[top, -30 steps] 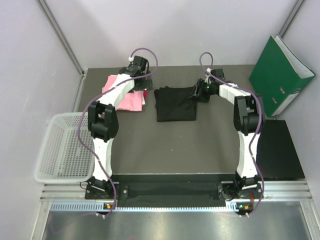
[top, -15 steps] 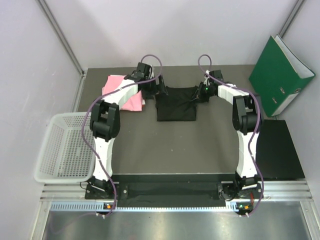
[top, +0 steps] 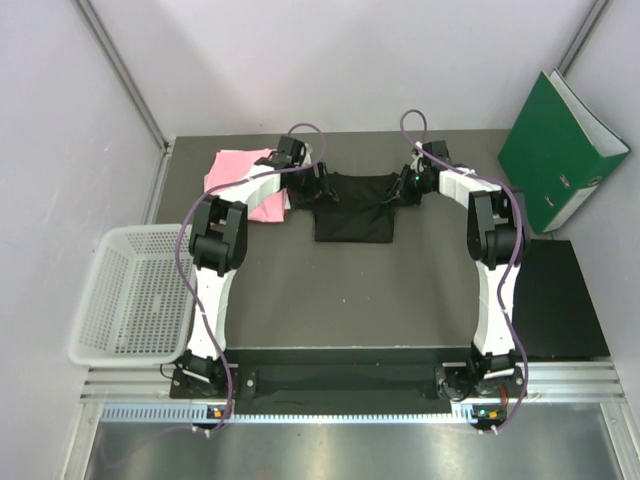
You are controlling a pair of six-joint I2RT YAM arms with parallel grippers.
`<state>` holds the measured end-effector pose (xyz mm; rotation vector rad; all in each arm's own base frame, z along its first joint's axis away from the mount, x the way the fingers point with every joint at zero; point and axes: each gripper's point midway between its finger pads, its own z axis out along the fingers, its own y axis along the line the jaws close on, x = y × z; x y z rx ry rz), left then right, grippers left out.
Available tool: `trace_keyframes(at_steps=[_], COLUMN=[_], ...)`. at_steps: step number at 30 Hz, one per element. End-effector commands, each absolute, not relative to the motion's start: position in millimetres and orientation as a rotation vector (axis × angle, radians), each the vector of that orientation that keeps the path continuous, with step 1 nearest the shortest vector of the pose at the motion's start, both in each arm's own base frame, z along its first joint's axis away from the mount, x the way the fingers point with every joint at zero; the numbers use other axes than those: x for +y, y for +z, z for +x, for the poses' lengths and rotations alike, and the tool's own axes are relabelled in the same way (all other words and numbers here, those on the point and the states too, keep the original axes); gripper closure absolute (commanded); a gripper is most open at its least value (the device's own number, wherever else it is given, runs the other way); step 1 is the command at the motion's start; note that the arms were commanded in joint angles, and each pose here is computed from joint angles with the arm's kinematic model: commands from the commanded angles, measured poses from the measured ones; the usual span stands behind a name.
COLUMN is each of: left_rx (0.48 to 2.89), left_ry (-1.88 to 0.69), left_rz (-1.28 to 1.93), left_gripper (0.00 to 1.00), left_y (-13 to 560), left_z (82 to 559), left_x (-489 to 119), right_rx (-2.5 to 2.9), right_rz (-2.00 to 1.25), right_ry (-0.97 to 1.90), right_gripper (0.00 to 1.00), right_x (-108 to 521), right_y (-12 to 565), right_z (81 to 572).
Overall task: Fold and stack the t-shirts
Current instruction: Put the neatly folded tshirt into the corner of the board with the left arm
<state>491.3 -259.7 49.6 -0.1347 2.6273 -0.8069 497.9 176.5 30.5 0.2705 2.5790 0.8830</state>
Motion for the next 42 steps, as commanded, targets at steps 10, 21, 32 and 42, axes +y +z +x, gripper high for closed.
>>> trace_keyframes(at_steps=[10,21,32,42], left_rx=[2.791,2.591,2.377,2.276], left_ry=[-0.847,-0.682,-0.618,-0.543], left_rz=[-0.027,0.085,0.08,-0.061], left_gripper=[1.0,1.0,1.0,1.0], left_y=[0,98,180,229], left_z=[478,508,539,558], left_x=[-284,-263,-243,-170], right_rx=[2.573,2.34,2.393,2.433], right_rz=[0.268,0.238,0.293,0.305], right_ry=[0.846,0.696,0.69,0.71], right_gripper=[0.84,0.0,0.0,0.0], right_x=[163,132,126,131], right_y=[37,100,80,65], right_z=[500,494,491,488])
